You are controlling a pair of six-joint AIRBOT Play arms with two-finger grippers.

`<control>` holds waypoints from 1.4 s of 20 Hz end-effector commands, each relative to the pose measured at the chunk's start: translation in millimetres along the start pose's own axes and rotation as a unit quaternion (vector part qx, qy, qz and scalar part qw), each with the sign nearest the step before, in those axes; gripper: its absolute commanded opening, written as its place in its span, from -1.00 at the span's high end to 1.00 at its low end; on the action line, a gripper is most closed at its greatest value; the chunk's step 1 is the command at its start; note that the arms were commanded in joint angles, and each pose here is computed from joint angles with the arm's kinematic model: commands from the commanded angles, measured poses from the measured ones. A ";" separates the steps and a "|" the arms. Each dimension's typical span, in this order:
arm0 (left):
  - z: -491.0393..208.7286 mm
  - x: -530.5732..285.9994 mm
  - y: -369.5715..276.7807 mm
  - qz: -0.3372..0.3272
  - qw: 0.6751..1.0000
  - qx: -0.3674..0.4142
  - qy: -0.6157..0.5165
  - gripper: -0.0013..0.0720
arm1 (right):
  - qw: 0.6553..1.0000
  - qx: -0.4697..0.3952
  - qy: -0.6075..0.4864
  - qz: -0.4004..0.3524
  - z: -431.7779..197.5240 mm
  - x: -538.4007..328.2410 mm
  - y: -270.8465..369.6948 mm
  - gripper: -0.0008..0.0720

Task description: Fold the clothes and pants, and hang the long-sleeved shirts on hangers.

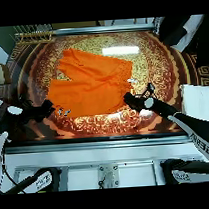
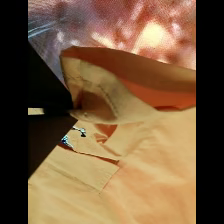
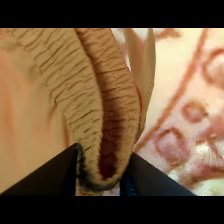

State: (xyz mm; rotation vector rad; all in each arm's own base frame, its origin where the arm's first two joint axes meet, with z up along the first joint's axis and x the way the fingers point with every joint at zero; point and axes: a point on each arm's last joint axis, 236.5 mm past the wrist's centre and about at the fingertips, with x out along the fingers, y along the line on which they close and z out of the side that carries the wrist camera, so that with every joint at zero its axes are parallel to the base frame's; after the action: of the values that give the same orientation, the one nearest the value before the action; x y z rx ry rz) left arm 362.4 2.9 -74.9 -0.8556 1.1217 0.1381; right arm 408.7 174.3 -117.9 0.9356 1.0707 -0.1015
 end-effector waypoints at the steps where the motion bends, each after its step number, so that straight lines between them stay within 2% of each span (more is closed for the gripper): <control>1: -0.4 -0.1 -0.2 0.000 1.000 0.000 0.001 0.94 | 0.999 -0.041 -0.004 0.000 1.7 5.0 6.6 0.90; 5: 13.0 -14.0 -12.3 -0.011 0.999 0.012 -0.030 0.94 | 0.984 -0.178 -0.004 0.006 14.6 -16.5 30.8 0.95; 8: 65.1 -84.6 -78.8 -0.068 0.987 0.067 -0.132 0.94 | 0.955 -0.292 -0.046 0.008 58.2 -77.7 77.9 0.95; 10: 94.8 -169.2 -143.9 -0.122 0.960 0.122 -0.220 0.94 | 0.937 -0.336 -0.089 0.028 86.1 -147.4 125.3 0.95; 12: 99.3 -274.1 -212.1 -0.179 0.914 0.185 -0.313 0.94 | 0.914 -0.374 -0.142 0.073 95.3 -232.5 178.8 0.95; 15: 58.1 -434.9 -285.5 -0.258 0.819 0.262 -0.441 0.94 | 0.880 -0.391 -0.217 0.157 80.5 -361.2 232.4 0.95; 19: -32.8 -589.0 -310.2 -0.322 0.699 0.313 -0.557 0.94 | 0.854 -0.374 -0.267 0.244 35.5 -480.4 236.1 0.95; 22: -79.5 -640.2 -309.2 -0.342 0.650 0.330 -0.592 0.94 | 0.859 -0.345 -0.264 0.270 5.7 -524.7 214.6 0.95; 24: -85.4 -647.5 -310.0 -0.344 0.643 0.334 -0.597 0.94 | 0.870 -0.320 -0.251 0.279 -7.8 -537.6 202.1 0.95; 25: -78.3 -640.9 -312.0 -0.342 0.651 0.333 -0.590 0.94 | 0.882 -0.301 -0.234 0.276 -12.8 -535.2 195.3 0.95; 27: -51.8 -607.6 -317.6 -0.326 0.687 0.335 -0.556 0.94 | 0.912 -0.276 -0.178 0.245 -22.4 -512.3 179.9 0.95; 28: -30.2 -577.4 -320.7 -0.311 0.718 0.335 -0.525 0.94 | 0.928 -0.269 -0.142 0.215 -25.8 -492.6 170.1 0.95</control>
State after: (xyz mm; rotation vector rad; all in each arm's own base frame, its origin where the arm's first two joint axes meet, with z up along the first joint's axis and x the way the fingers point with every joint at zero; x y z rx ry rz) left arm 199.8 -59.0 593.7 -0.3070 -0.3786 -0.3141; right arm 236.2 122.4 403.9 0.5449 0.3606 0.4346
